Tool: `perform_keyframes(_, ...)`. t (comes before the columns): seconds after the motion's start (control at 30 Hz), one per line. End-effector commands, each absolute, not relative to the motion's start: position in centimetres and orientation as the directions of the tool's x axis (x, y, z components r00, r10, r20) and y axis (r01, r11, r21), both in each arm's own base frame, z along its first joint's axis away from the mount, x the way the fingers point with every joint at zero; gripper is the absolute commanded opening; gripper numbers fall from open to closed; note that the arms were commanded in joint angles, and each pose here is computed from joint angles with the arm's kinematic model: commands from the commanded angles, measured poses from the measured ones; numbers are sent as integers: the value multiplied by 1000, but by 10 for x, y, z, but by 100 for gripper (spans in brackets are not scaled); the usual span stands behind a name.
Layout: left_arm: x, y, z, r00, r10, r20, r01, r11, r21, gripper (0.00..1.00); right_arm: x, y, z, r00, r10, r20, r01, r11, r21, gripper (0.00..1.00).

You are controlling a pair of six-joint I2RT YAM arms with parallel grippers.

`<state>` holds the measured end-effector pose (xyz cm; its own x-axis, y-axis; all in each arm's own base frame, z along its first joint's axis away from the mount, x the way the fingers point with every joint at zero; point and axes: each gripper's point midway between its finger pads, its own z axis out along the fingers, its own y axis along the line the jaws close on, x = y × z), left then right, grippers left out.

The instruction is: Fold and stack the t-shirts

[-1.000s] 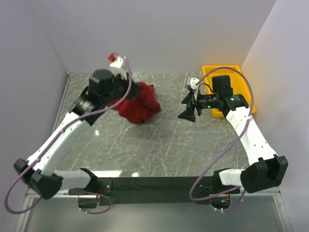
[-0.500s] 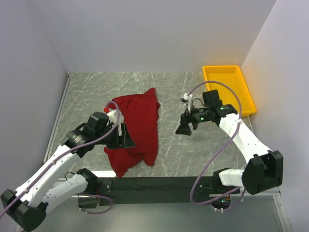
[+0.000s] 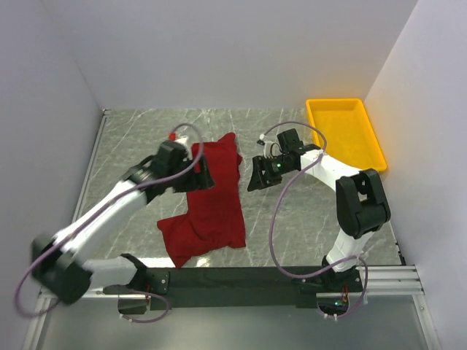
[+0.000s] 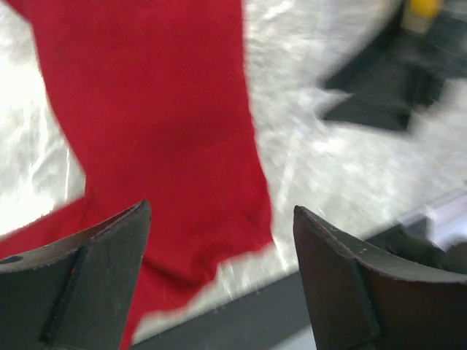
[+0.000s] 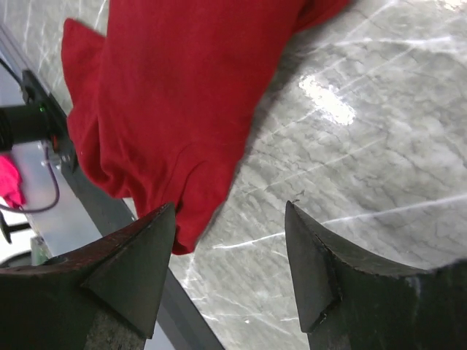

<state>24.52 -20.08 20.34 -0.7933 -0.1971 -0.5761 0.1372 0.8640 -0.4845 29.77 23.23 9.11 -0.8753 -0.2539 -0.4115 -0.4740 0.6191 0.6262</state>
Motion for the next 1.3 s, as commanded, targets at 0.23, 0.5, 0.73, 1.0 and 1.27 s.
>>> perform_keyframes(0.23, 366, -272, 153, -814, -156, -559, 109, 905, -412, 72, 330, 181, 142, -825, -104, -555, -475, 659, 583, 68)
perform_keyframes(0.5, 392, -305, 97, -854, -76, -515, 37, 978, -206, 76, 323, 171, 143, -809, -84, -582, -480, 666, 571, 69)
perform_keyframes(0.73, 400, -283, 77, -847, -20, -532, -41, 999, 28, 57, 323, 171, 145, -813, -78, -577, -475, 662, 580, 69)
perform_keyframes(1.0, 401, -281, 99, -809, -30, -587, -24, 1000, -19, 0, 324, 174, 143, -821, -90, -563, -476, 652, 590, 69)
perform_keyframes(1.27, 375, -217, 143, -769, -302, -563, -124, 935, -331, 0, 317, 191, 134, -819, -166, -550, -522, 615, 591, 69)
